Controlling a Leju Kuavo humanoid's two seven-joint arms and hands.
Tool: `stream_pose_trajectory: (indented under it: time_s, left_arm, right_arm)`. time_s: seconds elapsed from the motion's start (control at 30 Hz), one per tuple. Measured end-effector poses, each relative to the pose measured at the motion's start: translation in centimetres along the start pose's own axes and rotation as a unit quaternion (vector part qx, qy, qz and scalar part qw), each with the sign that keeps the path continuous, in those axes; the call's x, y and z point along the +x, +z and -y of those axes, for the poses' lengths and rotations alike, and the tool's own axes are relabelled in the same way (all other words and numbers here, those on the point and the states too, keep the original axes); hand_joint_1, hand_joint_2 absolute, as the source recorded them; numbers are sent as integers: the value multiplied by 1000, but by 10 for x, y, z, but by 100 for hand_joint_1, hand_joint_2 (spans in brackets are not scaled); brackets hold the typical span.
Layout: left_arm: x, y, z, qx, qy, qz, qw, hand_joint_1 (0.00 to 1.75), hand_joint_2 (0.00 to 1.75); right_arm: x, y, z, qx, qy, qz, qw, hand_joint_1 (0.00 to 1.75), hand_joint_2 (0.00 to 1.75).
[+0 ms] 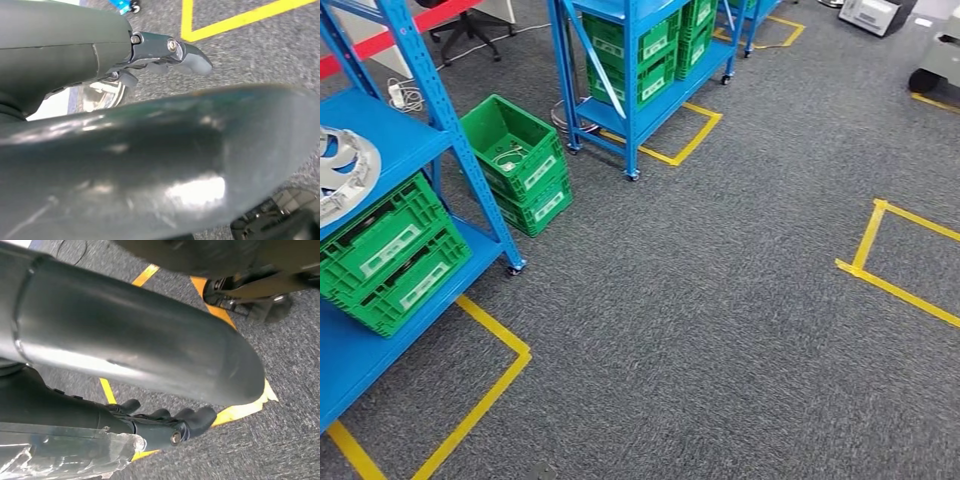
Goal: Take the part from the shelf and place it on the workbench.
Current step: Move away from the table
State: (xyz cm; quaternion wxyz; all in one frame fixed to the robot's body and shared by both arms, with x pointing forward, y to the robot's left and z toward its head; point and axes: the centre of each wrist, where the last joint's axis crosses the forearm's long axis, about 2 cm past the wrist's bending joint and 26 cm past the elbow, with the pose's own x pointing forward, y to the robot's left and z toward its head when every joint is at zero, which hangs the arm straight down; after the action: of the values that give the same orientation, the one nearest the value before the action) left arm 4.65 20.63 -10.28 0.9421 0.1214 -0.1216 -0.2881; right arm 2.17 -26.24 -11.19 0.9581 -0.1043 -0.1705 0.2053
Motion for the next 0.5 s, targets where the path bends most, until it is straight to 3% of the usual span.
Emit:
stream_pose_trajectory:
  time_s: [0.5]
  left_arm:
    - [-1,0,0,-1,0,-1,1000,0,0]
  right_arm:
    - [-1,0,0,0,0,0,1000,0,0]
